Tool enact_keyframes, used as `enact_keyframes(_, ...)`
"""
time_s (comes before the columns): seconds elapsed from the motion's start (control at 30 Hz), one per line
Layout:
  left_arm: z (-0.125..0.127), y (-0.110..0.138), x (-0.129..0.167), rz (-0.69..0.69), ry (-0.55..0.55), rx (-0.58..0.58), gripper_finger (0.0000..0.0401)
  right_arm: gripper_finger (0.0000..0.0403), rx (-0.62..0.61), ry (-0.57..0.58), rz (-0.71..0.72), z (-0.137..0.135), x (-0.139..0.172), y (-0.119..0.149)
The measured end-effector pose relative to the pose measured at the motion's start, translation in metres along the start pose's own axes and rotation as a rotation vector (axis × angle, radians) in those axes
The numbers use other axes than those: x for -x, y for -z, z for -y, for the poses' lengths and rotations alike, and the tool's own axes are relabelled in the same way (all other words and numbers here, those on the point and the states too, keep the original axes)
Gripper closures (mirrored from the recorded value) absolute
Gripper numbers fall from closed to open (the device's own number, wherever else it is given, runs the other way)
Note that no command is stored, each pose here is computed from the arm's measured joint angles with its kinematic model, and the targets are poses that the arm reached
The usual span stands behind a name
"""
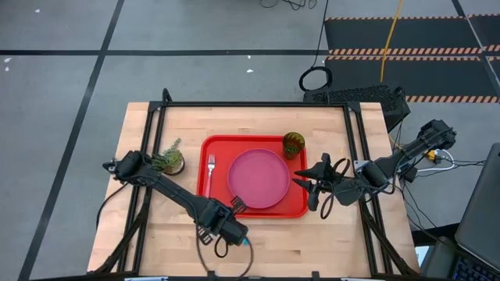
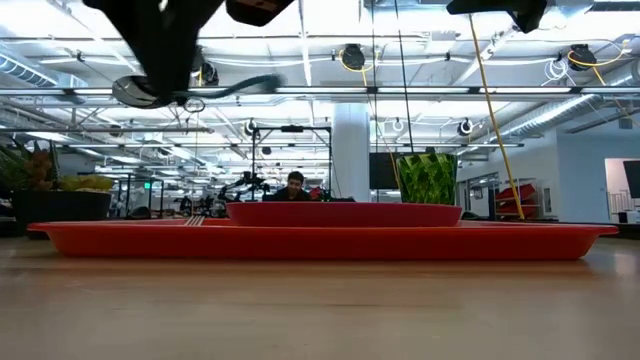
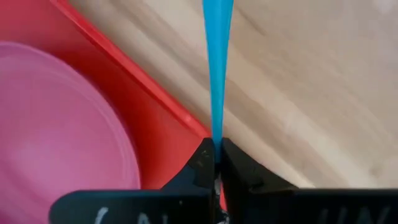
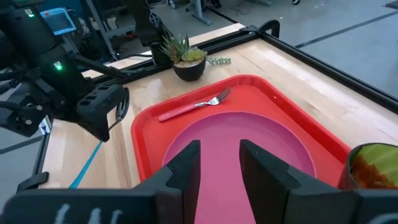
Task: Pick and place plate/cup/fork/spoon on tray
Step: Put the blue spoon on the red tray to the right of the pink fork
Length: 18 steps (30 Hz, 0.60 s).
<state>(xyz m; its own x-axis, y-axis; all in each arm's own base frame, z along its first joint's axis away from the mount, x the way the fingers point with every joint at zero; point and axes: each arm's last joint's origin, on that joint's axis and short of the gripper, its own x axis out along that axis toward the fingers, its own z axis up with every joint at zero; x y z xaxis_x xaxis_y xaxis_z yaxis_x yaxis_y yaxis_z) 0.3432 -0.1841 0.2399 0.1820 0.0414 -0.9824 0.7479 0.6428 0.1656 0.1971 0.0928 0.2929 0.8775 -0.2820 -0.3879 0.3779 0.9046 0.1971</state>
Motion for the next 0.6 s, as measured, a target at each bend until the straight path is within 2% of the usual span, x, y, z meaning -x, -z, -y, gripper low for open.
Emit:
enact_keyframes(0.13, 0.000, 0.009, 0.001, -0.074, 0.022, -0.014, 0.0394, 0.0297, 0.014, 0.005, -0.007, -0.001, -0.002, 0.002)
enact_keyframes(0.33, 0.002, 0.024, 0.013, -0.093, -0.026, -0.072, 0.0394, 0.0297, 0.004, 0.022, 0.003, -0.003, -0.005, 0.003)
enact_keyframes(0.6, -0.001, 0.072, 0.022, 0.023, -0.094, -0.048, 0.0394, 0.0297, -0.031, 0.073, 0.043, -0.001, -0.005, 0.002)
